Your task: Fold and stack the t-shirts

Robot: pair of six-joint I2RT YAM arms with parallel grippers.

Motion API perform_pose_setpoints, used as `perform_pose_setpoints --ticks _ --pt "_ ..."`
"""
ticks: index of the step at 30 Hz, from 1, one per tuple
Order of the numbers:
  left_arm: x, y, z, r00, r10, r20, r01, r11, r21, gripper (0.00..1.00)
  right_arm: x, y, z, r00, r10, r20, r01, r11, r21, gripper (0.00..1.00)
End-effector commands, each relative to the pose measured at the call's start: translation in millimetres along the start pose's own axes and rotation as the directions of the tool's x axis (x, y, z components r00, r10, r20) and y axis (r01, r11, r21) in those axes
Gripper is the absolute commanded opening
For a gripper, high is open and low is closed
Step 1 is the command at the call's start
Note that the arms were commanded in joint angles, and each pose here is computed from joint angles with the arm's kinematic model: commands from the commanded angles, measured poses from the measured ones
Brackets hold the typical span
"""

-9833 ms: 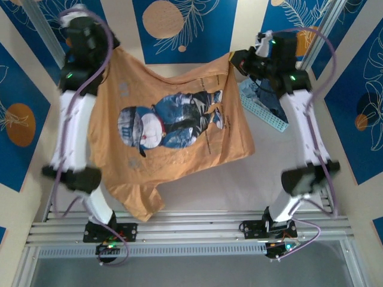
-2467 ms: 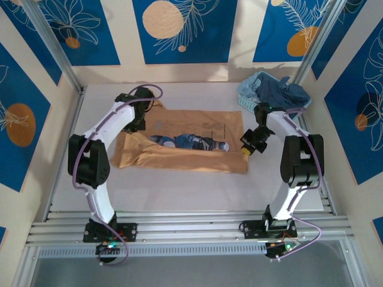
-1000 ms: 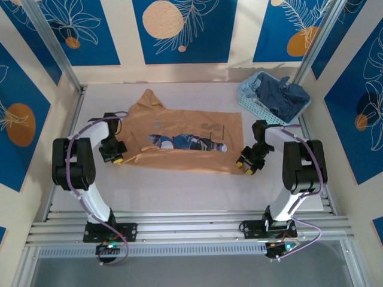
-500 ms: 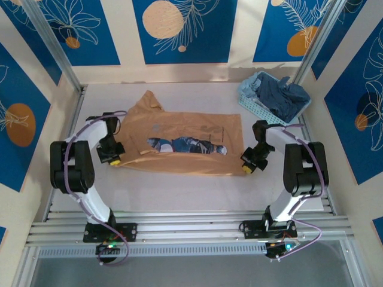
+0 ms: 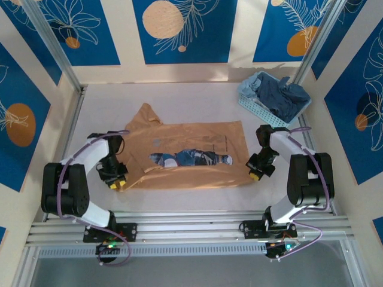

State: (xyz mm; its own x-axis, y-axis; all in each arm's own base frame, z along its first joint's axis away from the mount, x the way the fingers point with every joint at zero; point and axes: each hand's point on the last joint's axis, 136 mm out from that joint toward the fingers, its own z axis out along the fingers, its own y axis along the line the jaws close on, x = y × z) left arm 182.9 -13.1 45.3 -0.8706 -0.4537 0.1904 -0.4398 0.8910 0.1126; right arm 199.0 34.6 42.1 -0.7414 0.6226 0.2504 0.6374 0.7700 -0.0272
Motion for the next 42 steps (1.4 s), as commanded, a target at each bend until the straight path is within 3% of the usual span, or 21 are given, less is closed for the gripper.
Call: perform_pose_setpoints --ticks 1,6,11,25,34,39,42 --pt "-8 -1 -3 1.0 0.004 0.005 -0.004 1.0 -0.025 0.26 -3 -6 2 1.0 0.016 -0.003 -0.016 0.999 0.044 0.0" --pt "-18 -7 -8 0.999 0.032 0.034 -0.031 0.999 -0.009 0.25 -7 -6 2 1.0 0.016 0.003 -0.016 0.999 0.044 0.0" --pt "-13 -13 0 0.998 0.06 0.023 -0.061 0.998 0.033 0.34 -9 -5 4 1.0 0.023 0.002 -0.023 0.999 0.033 0.0" --pt "-6 -11 19 0.998 0.059 -0.016 -0.059 0.998 -0.008 0.3 -13 -1 4 1.0 0.028 -0.003 -0.028 0.999 0.017 0.0" --pt "-16 -16 24 0.999 0.041 0.02 -0.04 0.999 -0.018 0.2 -15 0 5 1.0 0.024 -0.005 -0.024 1.0 0.015 0.0" --pt "-18 -13 22 0.998 0.045 0.034 -0.044 0.998 -0.04 0.06 -16 0 5 1.0 0.025 -0.005 -0.025 1.0 0.015 0.0" --pt "-20 -11 14 0.998 0.046 0.051 -0.044 0.998 -0.048 0.02 -16 -1 6 1.0 0.025 -0.006 -0.025 1.0 0.017 0.0"
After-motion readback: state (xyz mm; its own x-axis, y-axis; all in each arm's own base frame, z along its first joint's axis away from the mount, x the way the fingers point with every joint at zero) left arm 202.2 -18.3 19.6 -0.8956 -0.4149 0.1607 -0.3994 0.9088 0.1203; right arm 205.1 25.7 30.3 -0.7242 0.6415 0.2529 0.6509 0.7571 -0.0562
